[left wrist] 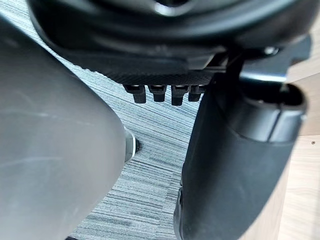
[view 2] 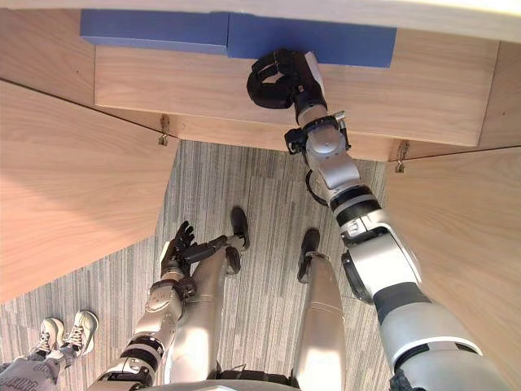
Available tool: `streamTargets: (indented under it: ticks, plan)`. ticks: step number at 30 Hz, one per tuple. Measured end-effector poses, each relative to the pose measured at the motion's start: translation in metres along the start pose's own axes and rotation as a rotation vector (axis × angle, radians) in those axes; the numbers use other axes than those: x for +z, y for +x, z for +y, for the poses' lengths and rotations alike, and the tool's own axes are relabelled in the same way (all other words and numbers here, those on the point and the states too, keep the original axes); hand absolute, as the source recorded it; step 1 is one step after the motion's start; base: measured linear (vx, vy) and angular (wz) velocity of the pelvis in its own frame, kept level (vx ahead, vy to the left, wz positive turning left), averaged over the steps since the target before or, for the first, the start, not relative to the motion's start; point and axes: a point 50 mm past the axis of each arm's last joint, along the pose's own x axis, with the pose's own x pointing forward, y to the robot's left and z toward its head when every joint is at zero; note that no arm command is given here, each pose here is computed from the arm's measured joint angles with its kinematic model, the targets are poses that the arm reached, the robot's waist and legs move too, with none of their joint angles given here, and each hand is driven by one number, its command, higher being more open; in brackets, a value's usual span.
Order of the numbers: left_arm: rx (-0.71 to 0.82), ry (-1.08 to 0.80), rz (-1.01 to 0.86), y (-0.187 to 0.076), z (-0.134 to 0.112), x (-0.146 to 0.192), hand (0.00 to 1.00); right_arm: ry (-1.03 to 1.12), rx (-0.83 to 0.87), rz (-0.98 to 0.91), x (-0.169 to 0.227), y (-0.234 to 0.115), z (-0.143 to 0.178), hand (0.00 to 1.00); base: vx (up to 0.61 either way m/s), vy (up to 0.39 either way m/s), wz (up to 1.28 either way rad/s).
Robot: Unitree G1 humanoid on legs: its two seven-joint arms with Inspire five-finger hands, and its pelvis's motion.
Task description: Walk over to the cabinet, pick up the folder, carry it to the office cabinet, place the folder inside the office cabinet, then close the office cabinet door
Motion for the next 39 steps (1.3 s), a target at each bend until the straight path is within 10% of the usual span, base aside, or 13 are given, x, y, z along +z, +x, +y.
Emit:
streamTargets:
  ticks: [14,23,24,32,39]
  plan:
    - [0.022,-0.035,-0.020,0.002,-0.010,0.005,1.00,0.093,-0.233,-0.094,0.016,-0.008,-0.025,0.00,-0.01,-0.025,0.04]
    - [0.053,0.021,0.139,-0.025,0.011,-0.039,1.00,0.225,-0.226,0.108,-0.109,-0.160,-0.004,0.00,0.04,0.003,-0.32]
    - [0.041,0.068,0.170,-0.029,0.016,-0.047,1.00,0.239,-0.225,0.238,-0.136,-0.188,0.002,1.00,0.12,0.019,-0.47]
    - [0.089,0.224,0.330,-0.054,0.061,-0.077,1.00,0.270,-0.444,0.931,-0.243,-0.353,-0.005,1.00,0.16,0.027,-0.34]
    - [0.150,0.260,0.416,-0.068,0.085,-0.091,1.00,0.328,-0.613,1.134,-0.260,-0.409,-0.010,1.00,0.05,0.025,-0.48]
